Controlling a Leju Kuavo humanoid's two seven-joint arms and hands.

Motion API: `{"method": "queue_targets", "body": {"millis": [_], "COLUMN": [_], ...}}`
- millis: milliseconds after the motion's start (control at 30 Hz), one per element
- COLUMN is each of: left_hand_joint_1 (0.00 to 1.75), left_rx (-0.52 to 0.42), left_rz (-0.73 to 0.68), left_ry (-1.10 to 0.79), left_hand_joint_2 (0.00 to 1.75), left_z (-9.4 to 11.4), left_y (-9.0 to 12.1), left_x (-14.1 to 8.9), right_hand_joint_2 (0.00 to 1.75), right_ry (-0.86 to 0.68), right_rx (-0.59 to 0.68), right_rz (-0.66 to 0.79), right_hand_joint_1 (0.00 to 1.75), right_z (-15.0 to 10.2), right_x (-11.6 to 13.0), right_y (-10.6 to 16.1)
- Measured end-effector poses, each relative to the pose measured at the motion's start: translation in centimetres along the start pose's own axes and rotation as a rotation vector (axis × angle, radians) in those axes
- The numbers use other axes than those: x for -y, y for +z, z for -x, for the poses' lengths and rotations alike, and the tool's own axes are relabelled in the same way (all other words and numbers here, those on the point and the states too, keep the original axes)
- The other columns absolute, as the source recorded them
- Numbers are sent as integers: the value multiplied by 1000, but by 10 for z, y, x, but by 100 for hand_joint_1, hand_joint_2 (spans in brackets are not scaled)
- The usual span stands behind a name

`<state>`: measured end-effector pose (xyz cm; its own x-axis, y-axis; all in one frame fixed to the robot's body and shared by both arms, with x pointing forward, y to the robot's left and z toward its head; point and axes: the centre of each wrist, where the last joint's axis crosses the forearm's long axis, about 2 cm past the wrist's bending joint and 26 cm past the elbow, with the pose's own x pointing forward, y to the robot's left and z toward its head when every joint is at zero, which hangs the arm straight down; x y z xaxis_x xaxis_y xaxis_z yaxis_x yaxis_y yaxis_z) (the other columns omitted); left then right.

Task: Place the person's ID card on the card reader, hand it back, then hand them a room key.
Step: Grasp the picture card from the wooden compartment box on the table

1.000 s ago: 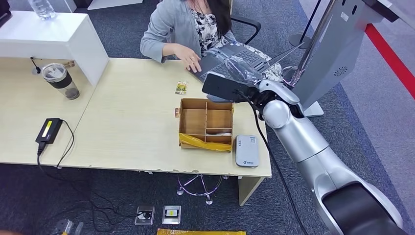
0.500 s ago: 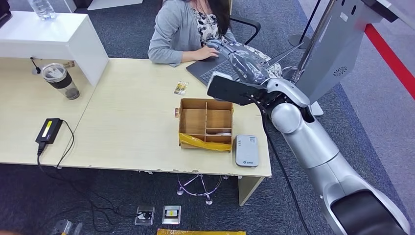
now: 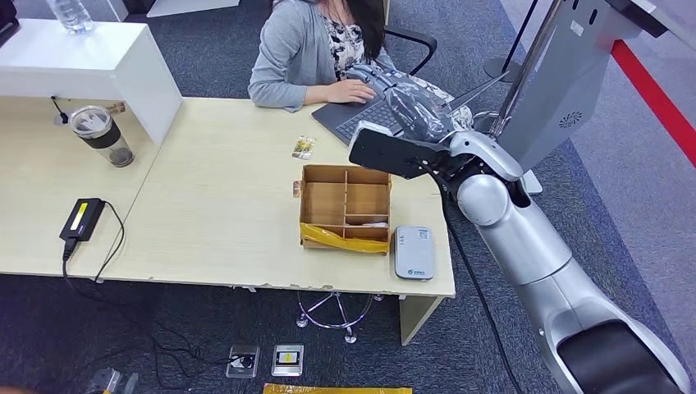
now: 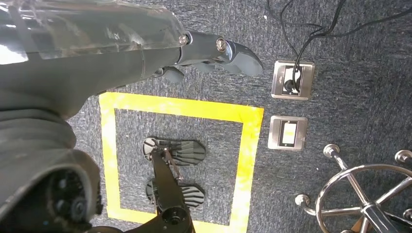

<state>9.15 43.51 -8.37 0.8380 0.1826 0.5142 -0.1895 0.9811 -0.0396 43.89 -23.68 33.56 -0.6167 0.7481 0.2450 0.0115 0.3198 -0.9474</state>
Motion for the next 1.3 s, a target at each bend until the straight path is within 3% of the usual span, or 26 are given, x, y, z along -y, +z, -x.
{"method": "queue_targets", "body": {"millis": [100, 167, 233, 400, 867, 1300], "left_hand_joint_1": [0, 0, 0, 0, 0, 0], "left_rx": [1, -4, -13, -14, -16, -20], "left_rz": [-23, -39, -48, -51, -46, -34], "left_ry": [16, 25, 26, 25, 24, 9], "left_hand_joint_2": [0, 0, 0, 0, 0, 0], "left_z": [0, 1, 4, 3, 3, 2], "left_y": [0, 0, 1, 1, 1, 0], "left_x": [0, 0, 0, 0, 0, 2], "right_hand_joint_2": [175, 175, 175, 175, 175, 175], "right_ry": [83, 148, 174, 222, 277, 277], "right_rx": [-154, -334, -403, -335, -322, -317], "right_rz": [-82, -210, -266, -103, 41, 33], "right_hand_joint_1": [0, 0, 0, 0, 0, 0], "right_z": [2, -4, -19, -42, -39, -51], "right_x": [-8, -29, -41, -10, 25, 13], "right_y": [9, 29, 53, 79, 103, 111]}}
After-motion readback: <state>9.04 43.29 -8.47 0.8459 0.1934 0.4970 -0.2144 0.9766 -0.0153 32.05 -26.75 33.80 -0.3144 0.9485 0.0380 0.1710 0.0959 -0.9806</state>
